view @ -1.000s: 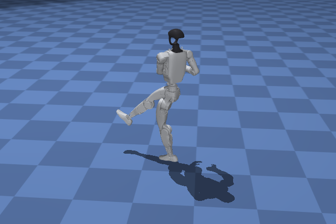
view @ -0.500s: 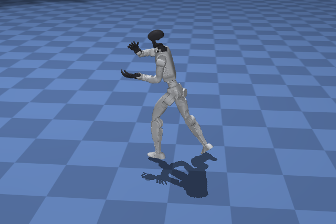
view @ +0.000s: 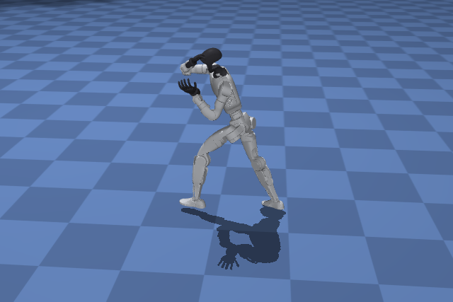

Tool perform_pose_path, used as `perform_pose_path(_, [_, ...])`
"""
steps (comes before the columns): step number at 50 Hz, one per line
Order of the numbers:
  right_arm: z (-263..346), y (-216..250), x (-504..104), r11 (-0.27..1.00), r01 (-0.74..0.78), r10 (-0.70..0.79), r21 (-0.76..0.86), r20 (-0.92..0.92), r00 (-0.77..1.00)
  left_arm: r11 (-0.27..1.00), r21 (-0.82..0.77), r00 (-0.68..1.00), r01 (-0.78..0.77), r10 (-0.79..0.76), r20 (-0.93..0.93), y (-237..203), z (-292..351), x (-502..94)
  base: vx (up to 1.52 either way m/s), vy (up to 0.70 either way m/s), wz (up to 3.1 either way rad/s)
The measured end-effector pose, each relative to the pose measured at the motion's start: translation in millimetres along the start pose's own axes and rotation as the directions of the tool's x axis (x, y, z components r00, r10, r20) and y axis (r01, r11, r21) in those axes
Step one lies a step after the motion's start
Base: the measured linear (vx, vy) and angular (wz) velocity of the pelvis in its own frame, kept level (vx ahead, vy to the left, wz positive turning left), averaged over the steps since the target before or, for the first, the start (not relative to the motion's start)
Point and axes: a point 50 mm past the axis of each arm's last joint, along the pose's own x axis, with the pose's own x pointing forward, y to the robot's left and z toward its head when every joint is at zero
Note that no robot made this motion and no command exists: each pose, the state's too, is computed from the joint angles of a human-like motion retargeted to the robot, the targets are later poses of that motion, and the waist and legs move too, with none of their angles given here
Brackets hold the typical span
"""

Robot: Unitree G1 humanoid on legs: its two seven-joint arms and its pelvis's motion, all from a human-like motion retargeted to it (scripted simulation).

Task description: Kungfu

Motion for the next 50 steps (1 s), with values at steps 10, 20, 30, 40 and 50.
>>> perform_pose_path(10, [-2.5,3.8,-4.0,0.999,0.006,-0.006,-0.032,-0.007,1.000,1.000,0.031,1.000,-0.005,0.006,-0.006,8.3,-1.5,1.2,-0.05,0.09,-0.52])
perform_pose_path(20, [-22.9,5.2,-34.9,0.995,0.088,-0.096,-0.056,-0.162,0.982,0.985,0.165,0.992,0.040,-0.020,-0.122,42.4,-16.3,9.2,-0.14,0.27,-0.95])
perform_pose_path(30, [-45.0,19.4,-80.2,0.984,-0.100,0.019,-0.150,-0.466,0.884,0.878,0.413,0.920,0.240,-0.070,-0.385,117.2,-38.0,15.0,-0.34,0.23,-1.64])
perform_pose_path(40, [-27.3,8.8,-172.3,0.967,-0.040,-0.181,-0.252,-0.791,0.584,0.572,0.641,0.806,0.512,-0.062,-0.589,192.8,-51.6,7.7,-0.24,0.01,-1.20])
perform_pose_path(50, [136.4,-67.3,-334.0,0.757,-0.653,-0.370,0.002,-0.823,-0.432,0.073,0.189,0.195,0.979,-0.587,-0.786,81.8,-127.0,-34.6,-0.12,-0.12,-0.66])
